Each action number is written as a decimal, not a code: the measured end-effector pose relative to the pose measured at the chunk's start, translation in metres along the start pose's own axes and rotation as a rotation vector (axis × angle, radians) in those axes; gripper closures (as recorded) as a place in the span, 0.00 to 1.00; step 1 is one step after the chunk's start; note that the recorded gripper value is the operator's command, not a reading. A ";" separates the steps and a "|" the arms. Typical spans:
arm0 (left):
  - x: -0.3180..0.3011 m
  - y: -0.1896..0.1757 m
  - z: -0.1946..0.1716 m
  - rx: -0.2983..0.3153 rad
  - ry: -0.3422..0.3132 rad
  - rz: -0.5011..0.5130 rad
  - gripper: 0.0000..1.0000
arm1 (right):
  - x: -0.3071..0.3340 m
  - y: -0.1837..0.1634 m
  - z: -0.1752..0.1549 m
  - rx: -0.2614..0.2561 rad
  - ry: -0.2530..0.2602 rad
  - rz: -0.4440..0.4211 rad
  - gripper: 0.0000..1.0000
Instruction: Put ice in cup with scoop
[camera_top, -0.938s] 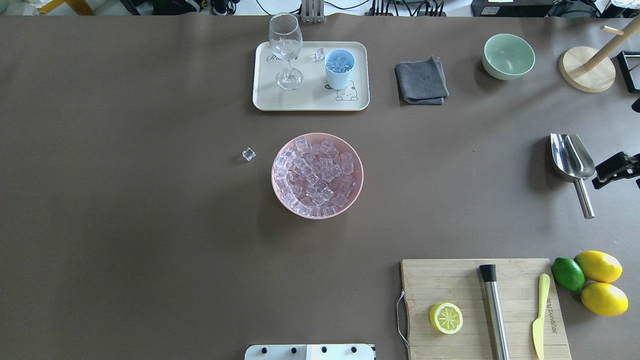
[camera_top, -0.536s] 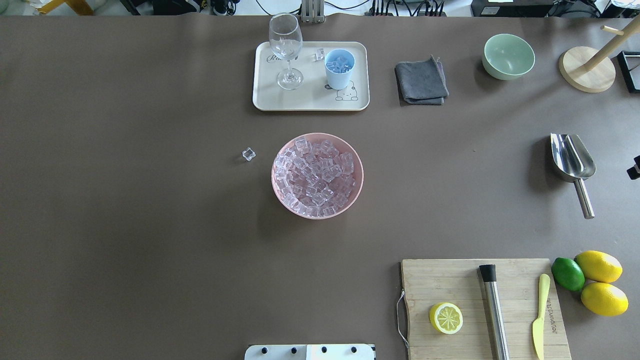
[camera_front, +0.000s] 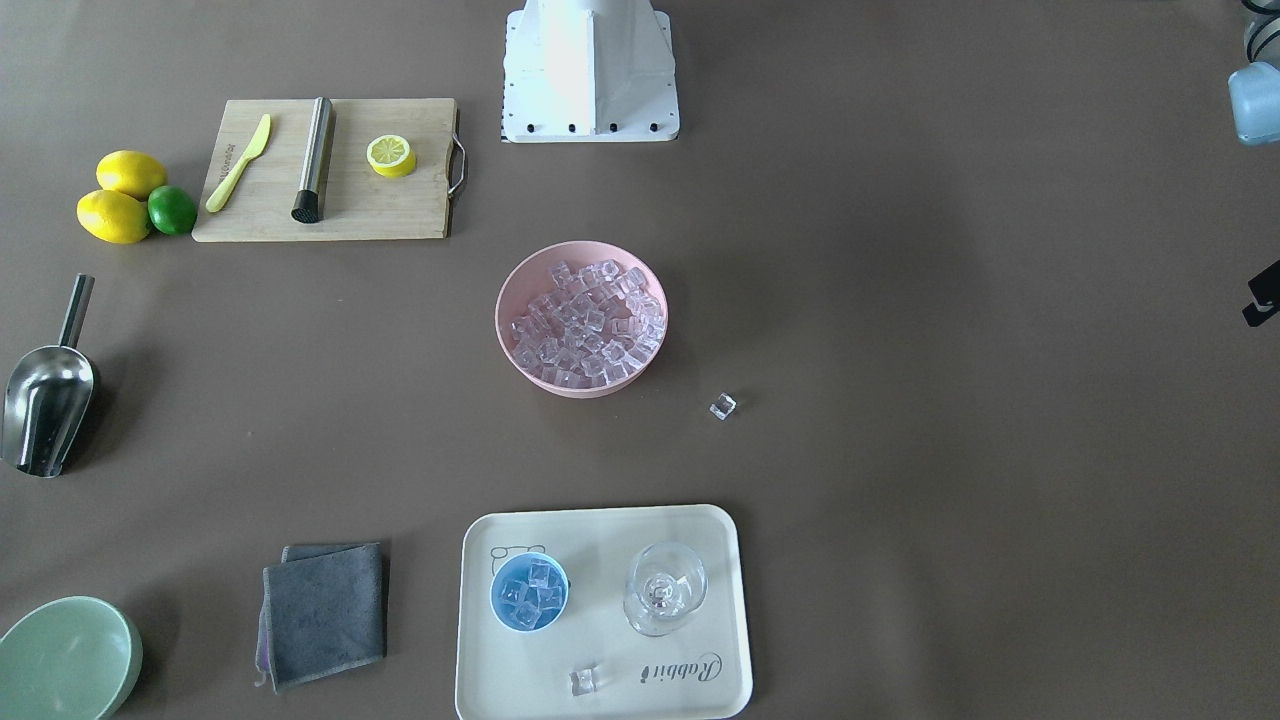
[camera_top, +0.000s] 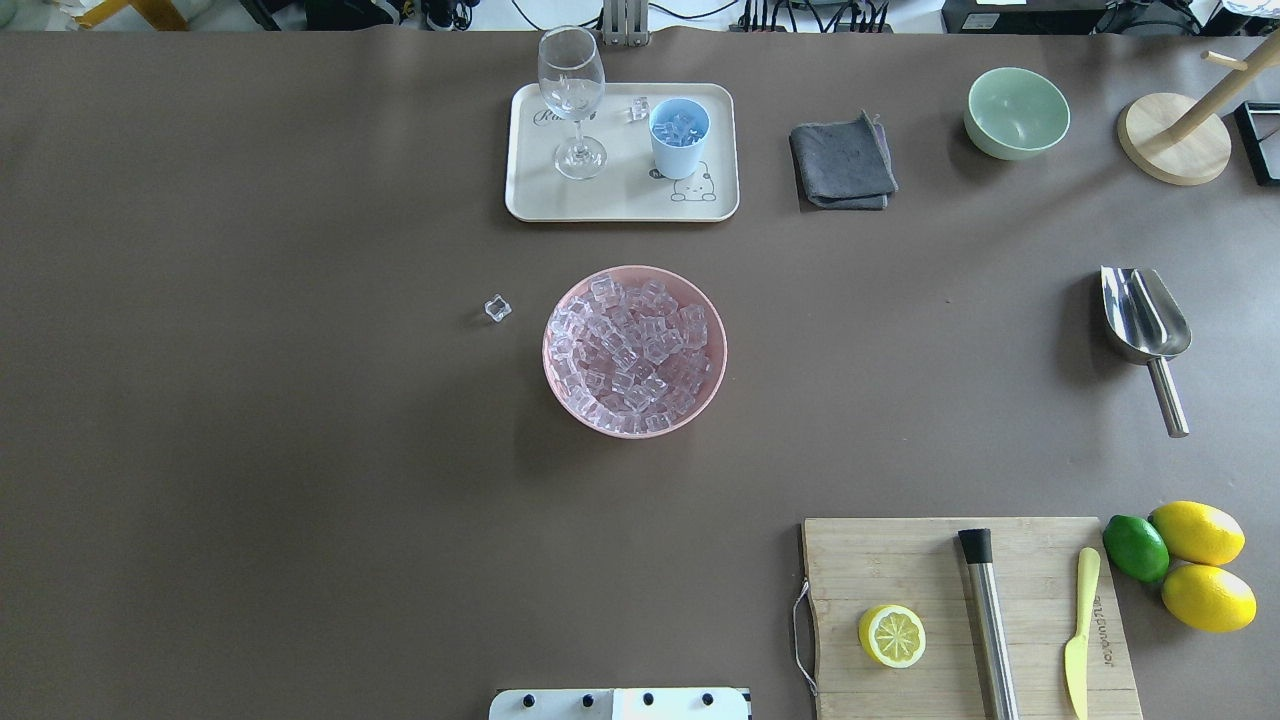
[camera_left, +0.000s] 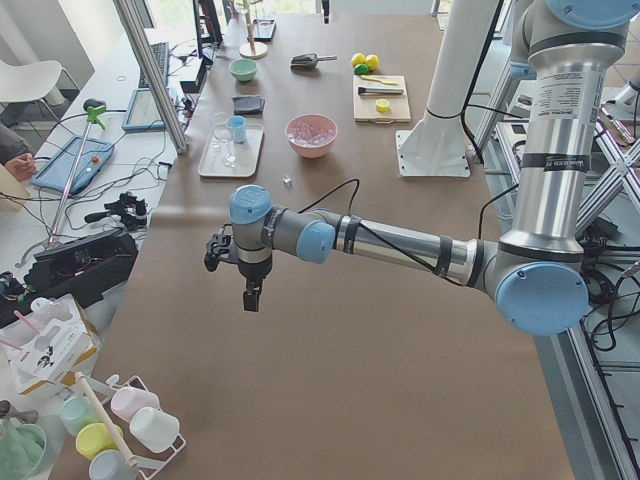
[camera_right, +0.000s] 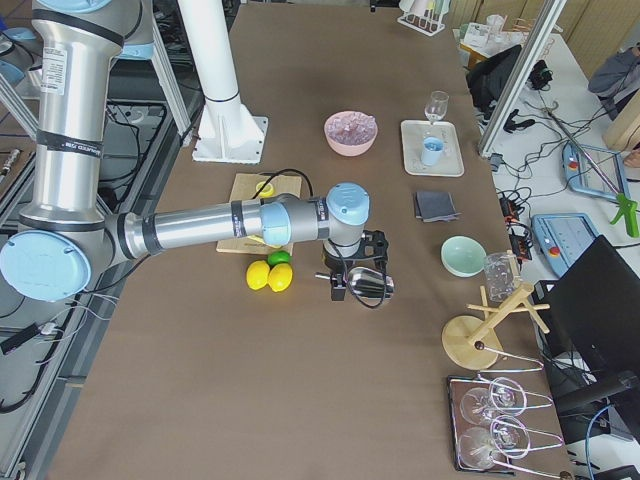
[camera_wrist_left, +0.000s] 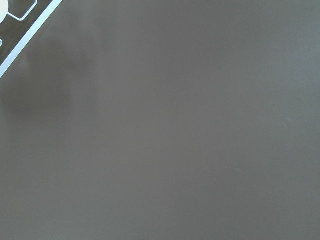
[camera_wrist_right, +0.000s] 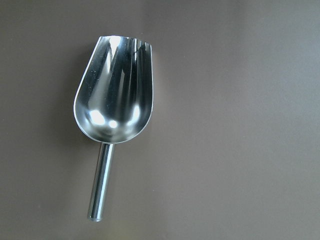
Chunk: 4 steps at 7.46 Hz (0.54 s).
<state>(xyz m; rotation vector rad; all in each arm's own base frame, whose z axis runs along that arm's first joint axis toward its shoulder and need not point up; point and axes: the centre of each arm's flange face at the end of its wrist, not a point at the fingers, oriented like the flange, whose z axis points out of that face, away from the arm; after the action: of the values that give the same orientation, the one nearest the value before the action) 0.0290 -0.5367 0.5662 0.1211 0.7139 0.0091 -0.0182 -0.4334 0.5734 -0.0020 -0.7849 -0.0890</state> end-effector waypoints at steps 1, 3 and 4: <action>0.003 0.000 0.002 -0.005 0.001 0.006 0.02 | 0.013 0.007 -0.003 0.004 -0.009 -0.003 0.00; 0.006 0.001 0.005 -0.010 0.001 0.010 0.02 | 0.036 0.017 -0.001 0.001 -0.016 -0.008 0.00; 0.005 0.001 0.006 -0.012 0.001 0.010 0.02 | 0.046 0.022 0.000 -0.002 -0.017 0.005 0.00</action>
<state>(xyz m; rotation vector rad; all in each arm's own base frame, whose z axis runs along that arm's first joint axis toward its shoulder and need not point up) 0.0372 -0.5364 0.5673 0.1135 0.7143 0.0229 0.0159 -0.4151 0.6072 -0.0068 -0.8013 -0.0848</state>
